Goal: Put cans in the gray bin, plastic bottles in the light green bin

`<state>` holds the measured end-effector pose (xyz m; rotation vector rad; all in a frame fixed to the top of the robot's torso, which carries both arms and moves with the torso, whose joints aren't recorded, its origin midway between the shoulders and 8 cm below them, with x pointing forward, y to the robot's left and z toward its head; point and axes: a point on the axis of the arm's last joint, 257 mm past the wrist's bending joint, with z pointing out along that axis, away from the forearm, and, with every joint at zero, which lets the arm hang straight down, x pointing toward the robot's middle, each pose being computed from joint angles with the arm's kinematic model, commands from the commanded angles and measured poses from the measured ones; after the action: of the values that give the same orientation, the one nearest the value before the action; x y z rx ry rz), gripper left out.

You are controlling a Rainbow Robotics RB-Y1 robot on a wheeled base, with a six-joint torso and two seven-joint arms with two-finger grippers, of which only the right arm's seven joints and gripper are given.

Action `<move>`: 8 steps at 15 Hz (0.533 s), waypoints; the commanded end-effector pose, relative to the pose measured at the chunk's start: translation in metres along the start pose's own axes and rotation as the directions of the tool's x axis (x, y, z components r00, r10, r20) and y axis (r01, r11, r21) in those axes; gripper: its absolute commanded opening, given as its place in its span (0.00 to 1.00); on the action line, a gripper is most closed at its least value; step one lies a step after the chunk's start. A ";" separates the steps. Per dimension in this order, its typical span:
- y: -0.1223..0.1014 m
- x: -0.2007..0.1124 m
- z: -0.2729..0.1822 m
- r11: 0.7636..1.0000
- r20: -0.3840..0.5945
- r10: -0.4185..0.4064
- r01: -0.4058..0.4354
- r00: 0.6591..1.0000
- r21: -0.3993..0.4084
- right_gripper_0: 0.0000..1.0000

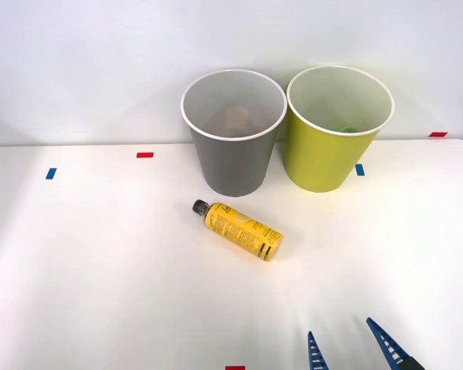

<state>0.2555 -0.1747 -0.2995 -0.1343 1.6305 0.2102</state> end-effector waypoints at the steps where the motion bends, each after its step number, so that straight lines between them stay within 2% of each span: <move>1: 0.000 0.000 0.000 1.000 0.000 0.000 0.000 1.000 0.000 1.00; 8: 0.000 0.000 0.000 1.000 0.000 0.000 0.000 1.000 0.000 1.00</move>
<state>0.2555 -0.1747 -0.2995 -0.1343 1.6305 0.2102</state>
